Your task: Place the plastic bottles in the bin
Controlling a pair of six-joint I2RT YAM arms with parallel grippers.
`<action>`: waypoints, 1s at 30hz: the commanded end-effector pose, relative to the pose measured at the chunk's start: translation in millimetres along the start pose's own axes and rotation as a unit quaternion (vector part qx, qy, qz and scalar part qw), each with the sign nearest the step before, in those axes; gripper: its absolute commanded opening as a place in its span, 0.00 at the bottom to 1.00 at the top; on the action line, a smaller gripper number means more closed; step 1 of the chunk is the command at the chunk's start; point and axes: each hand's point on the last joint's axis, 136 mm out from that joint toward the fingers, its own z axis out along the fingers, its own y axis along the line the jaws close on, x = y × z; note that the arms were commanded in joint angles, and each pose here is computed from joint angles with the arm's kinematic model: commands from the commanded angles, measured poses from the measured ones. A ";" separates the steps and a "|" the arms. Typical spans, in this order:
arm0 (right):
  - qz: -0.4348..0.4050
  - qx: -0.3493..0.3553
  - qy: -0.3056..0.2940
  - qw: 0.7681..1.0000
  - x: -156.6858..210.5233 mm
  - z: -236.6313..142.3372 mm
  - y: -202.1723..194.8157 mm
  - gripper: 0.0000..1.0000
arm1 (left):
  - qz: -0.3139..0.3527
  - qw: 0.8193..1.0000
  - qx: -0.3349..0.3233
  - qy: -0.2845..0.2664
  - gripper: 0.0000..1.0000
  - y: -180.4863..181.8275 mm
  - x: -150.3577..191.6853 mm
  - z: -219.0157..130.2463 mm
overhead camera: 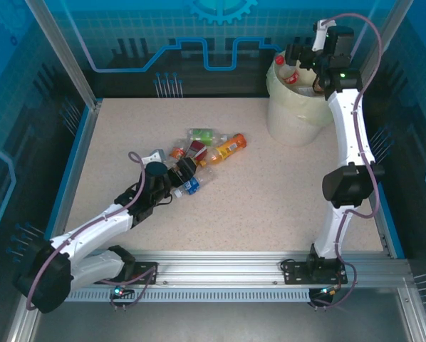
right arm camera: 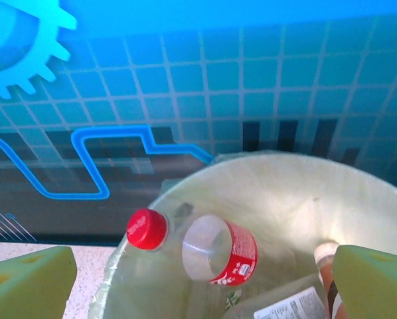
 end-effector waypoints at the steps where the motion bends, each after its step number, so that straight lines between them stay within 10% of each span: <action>1: 0.032 0.039 0.061 0.997 36.3 24.9 -18.9 1.00 | 0.021 1.000 0.006 0.020 0.99 -10.9 -1.2 1.7; 18: 0.012 0.091 0.128 0.988 100.3 90.2 -43.2 0.99 | 0.033 0.999 -0.008 0.035 0.99 -7.8 3.5 7.8; 30: 0.020 0.048 0.054 0.997 23.0 14.9 -16.9 1.00 | 0.135 0.978 -0.065 0.145 0.99 -6.2 37.1 19.7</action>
